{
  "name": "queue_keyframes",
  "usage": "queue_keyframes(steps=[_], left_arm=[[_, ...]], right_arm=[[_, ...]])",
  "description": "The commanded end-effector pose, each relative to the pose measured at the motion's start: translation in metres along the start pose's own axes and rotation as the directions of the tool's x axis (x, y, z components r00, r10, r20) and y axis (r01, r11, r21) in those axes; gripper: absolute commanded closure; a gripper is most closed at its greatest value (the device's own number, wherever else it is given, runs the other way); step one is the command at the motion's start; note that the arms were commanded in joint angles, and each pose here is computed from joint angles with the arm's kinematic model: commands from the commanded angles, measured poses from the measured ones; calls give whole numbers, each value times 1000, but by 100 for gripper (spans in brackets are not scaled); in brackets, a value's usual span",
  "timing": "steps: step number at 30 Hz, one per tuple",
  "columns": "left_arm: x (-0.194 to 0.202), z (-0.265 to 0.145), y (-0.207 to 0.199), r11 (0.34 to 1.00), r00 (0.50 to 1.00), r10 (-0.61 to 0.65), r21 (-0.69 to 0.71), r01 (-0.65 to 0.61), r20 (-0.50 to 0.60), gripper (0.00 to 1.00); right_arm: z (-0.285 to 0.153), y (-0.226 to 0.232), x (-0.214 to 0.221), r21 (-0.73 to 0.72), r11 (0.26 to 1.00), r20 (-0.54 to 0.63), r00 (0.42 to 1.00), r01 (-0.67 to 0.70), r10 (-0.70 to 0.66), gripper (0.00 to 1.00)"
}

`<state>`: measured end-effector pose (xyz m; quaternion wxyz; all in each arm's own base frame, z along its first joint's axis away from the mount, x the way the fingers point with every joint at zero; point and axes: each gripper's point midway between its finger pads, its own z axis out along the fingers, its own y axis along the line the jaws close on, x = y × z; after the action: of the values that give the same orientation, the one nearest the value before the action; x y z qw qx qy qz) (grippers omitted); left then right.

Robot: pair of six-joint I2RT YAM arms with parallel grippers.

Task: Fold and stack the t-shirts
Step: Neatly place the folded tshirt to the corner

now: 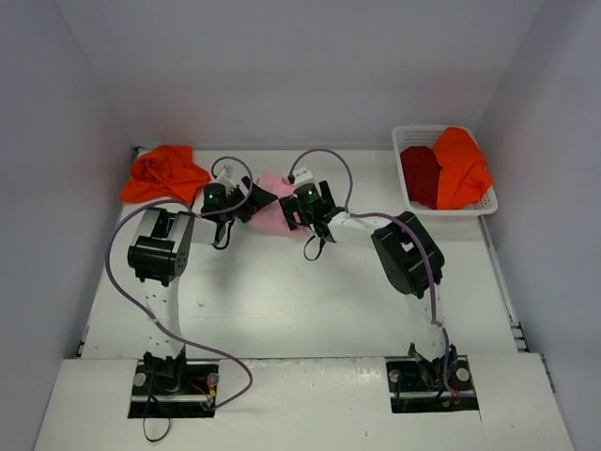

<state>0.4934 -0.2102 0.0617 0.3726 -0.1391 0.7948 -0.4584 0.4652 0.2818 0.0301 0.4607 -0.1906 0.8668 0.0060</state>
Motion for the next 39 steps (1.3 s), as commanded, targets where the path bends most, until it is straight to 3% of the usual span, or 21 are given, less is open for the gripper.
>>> queue_keyframes(steps=[1,17,30,33,39], left_arm=[[41,-3,18,996,989,-86,-47,80,-121,23],[71,5,26,991,975,-135,-31,131,-175,24],[83,12,32,988,970,-154,-29,151,-187,48],[86,14,34,987,969,-158,-33,155,-188,54],[87,15,32,987,970,-163,-21,162,-183,97]], right_arm=[[5,-3,-9,20,1000,19,1000,6,-6,1],[13,-1,-11,25,1000,25,1000,3,-4,1],[18,0,-7,27,1000,18,1000,8,-8,1],[18,0,-5,31,999,14,1000,9,-10,1],[16,-2,-4,35,999,12,1000,10,-10,1]])
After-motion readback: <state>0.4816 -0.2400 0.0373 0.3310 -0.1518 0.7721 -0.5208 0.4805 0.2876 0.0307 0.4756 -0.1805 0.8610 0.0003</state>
